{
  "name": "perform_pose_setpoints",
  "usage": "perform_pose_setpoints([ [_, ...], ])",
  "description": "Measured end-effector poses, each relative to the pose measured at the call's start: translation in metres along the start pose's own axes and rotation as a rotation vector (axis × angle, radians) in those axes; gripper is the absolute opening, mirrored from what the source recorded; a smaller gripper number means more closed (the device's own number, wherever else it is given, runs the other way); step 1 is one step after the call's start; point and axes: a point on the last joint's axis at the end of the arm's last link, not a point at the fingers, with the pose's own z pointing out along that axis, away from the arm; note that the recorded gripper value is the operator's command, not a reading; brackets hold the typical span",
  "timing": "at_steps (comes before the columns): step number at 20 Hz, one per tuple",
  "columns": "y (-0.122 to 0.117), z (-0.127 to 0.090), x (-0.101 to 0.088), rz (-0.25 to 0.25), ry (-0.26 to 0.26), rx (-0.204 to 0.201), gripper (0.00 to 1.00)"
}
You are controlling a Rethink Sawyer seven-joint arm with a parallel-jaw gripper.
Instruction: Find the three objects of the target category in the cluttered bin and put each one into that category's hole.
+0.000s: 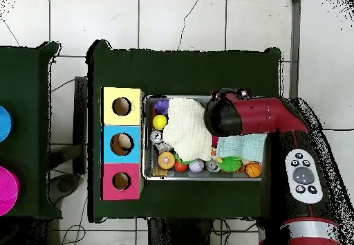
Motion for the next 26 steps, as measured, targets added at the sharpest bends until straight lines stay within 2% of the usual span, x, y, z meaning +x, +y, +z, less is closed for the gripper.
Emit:
perform_pose_setpoints([
  [10,0.004,0.022,0.018,-0.001,0.022,-0.005,1.0],
  [26,0.017,0.024,0.031,0.007,0.051,-0.033,1.0],
])
